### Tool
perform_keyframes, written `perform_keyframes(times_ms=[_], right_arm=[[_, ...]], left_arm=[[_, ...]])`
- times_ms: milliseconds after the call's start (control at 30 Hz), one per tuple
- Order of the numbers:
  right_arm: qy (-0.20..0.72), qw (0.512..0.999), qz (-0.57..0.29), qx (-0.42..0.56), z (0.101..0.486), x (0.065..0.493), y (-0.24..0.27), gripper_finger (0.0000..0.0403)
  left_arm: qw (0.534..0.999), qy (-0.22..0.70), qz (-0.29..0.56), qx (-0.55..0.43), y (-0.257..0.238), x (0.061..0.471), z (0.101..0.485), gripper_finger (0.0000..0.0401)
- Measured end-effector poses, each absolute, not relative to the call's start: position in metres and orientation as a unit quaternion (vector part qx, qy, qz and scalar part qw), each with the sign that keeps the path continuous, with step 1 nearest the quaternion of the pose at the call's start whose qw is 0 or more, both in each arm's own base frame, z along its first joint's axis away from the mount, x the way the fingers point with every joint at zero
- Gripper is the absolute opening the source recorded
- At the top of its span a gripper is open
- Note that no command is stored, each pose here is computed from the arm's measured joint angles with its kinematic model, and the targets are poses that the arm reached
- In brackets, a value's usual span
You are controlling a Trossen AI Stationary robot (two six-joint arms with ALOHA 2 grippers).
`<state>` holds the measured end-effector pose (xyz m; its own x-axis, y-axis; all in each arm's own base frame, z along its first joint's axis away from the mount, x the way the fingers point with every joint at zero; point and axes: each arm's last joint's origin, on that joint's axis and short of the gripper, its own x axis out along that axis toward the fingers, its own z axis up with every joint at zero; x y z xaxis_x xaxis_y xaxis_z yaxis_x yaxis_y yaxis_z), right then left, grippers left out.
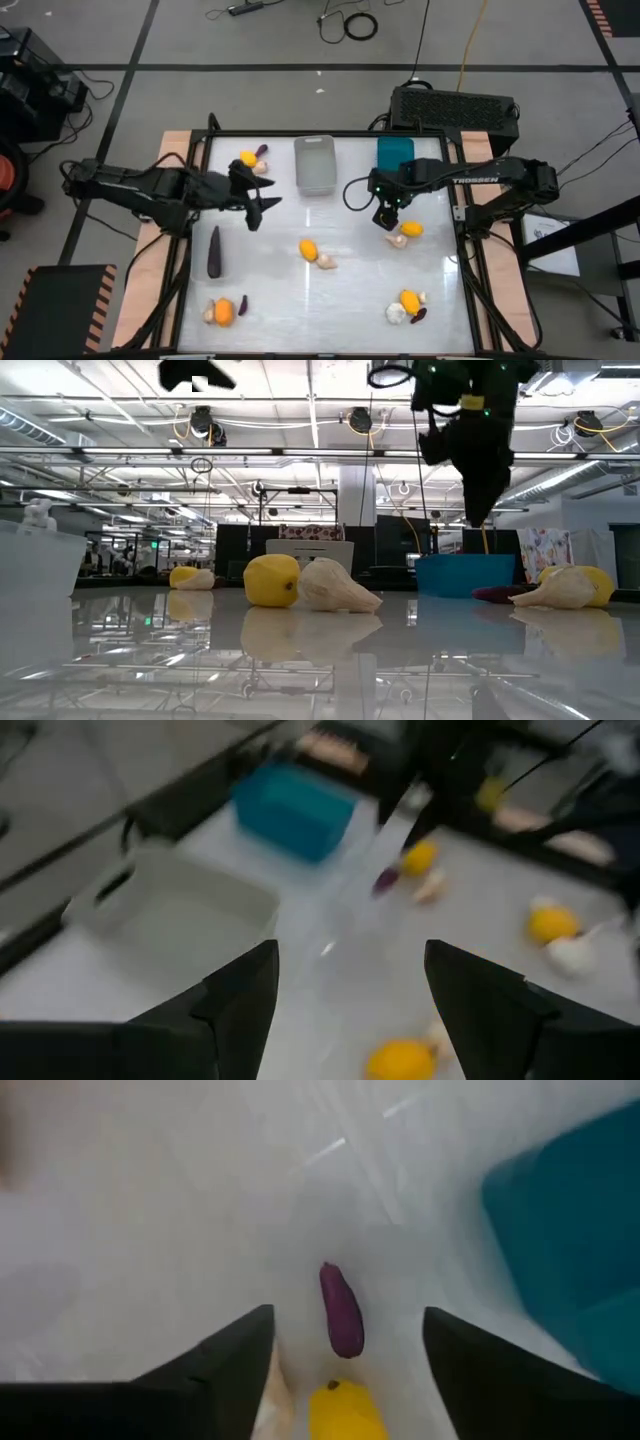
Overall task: Sort produce into baskets
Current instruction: Put the purple eggplant into the transparent bin
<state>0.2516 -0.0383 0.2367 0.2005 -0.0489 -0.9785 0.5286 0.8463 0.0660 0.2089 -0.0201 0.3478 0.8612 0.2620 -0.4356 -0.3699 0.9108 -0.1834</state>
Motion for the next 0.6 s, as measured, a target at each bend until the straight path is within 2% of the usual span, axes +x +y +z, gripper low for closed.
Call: perform_keyframes(times_ms=[233,600], right_arm=[[0.606,0.737,-0.207,0.216,0.209,0.244,-0.037,0.0311],[0.601,0.736,-0.219,0.223,0.172,0.233,-0.035,0.0318]], left_arm=[[0.979,0.133,0.089,-0.128,-0.009,0.222,0.363,0.0257],[0.974,0.144,0.101,-0.144,0.011,0.238,0.354,0.0257]])
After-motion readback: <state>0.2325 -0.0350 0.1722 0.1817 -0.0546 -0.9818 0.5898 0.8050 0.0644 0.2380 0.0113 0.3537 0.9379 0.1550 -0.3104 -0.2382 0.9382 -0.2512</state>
